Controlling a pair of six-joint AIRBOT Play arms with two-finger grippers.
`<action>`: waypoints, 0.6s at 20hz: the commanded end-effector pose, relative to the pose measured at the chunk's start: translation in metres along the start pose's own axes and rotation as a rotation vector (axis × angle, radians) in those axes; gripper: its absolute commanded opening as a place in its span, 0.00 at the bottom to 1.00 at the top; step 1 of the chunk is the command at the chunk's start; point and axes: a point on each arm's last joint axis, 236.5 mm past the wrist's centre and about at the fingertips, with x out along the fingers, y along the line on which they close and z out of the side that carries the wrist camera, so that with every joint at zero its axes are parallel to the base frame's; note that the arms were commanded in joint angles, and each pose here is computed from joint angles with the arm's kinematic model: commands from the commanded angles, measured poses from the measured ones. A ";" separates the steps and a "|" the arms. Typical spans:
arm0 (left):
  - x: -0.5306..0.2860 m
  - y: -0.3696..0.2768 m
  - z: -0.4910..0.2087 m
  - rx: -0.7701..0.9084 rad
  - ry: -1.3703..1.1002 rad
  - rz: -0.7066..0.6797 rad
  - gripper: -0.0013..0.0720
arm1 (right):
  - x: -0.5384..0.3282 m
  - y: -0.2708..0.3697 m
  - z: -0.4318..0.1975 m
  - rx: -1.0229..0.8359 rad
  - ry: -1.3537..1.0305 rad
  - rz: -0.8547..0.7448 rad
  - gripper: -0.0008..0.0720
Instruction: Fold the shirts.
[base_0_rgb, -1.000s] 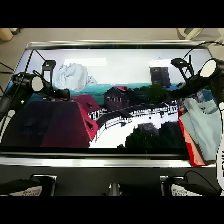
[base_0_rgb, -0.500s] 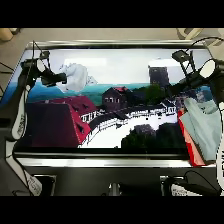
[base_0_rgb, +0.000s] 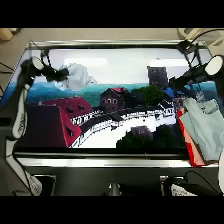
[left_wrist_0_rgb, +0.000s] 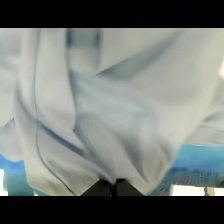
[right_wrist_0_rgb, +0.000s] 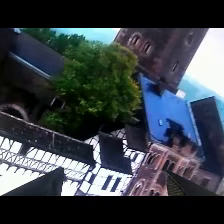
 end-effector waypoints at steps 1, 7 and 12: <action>-0.137 -0.101 0.046 0.338 -0.280 -0.130 0.05 | -0.063 -0.028 0.034 -0.055 -0.129 -0.141 0.93; -0.436 -0.277 0.020 0.552 -0.886 -0.461 0.05 | -0.234 -0.038 0.076 -0.079 -0.456 -0.361 0.93; -0.448 -0.304 -0.012 0.619 -0.872 -0.510 0.05 | -0.283 -0.018 0.052 -0.083 -0.467 -0.367 0.93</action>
